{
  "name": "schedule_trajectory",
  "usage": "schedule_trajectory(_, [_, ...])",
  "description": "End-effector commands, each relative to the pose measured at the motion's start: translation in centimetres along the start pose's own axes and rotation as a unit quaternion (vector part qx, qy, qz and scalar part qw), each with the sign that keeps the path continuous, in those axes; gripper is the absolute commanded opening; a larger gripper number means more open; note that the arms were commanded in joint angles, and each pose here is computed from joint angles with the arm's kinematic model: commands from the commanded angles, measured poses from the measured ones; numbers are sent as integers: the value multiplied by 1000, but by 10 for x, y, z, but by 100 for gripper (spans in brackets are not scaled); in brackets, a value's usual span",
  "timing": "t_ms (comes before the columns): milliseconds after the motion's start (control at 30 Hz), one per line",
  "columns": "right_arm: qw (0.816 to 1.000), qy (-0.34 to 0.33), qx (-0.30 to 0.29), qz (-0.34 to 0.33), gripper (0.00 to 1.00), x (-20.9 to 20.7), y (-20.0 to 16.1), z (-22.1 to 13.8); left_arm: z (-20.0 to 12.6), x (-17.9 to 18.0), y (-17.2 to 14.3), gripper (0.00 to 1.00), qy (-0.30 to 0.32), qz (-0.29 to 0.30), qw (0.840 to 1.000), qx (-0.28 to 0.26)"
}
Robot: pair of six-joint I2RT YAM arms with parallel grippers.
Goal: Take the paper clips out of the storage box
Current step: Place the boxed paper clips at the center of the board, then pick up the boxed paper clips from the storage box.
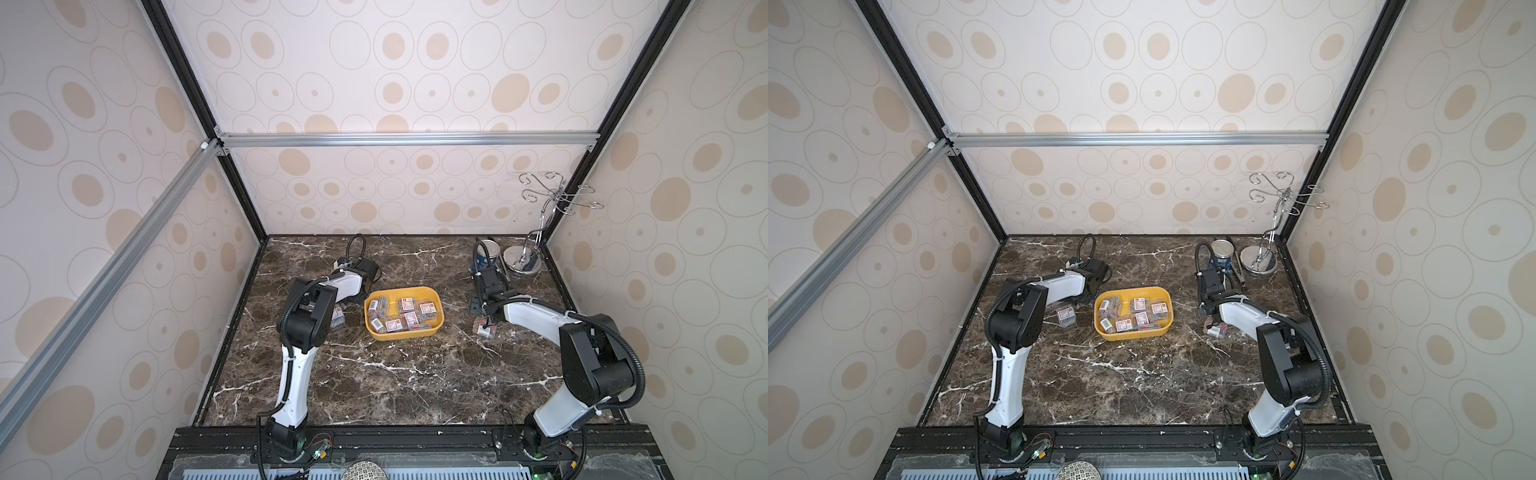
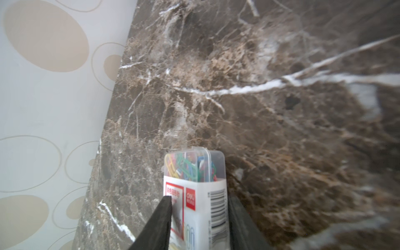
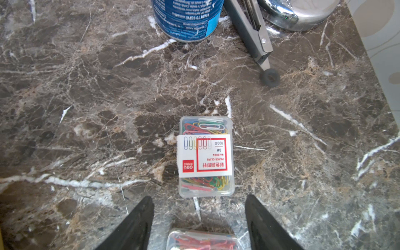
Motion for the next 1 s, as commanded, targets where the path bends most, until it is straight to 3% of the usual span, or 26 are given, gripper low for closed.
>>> schedule_trajectory(0, [1000, -12, -5, -2, 69, 0, 4, -1, -3, 1, 7, 47, -29, -12, 999, 2])
schedule_trajectory(267, [1000, -14, -9, -3, 69, 0, 3, -3, -40, 29, 25, 69, -114, -76, 990, -33])
schedule_trajectory(500, [1000, -15, -14, -2, 69, -1, 3, -4, -94, 99, 21, 79, -200, -185, 955, -121])
schedule_trajectory(733, [1000, -18, -18, -5, 69, 0, 2, -6, -113, 159, -18, 86, -207, -273, 919, -196])
schedule_trajectory(967, [999, -21, -24, -5, 69, 0, 2, -8, -100, 191, -76, 94, -174, -339, 889, -255])
Point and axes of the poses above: each gripper's point midway between its finger pads, its own z axis out along the fingers, its own x axis along the line the jaws close on, y = z × x, the point moved 8 cm from there along -z, back along the fingers, and after that the axes turned 6 degrees about -z, right-handed, at the moved point
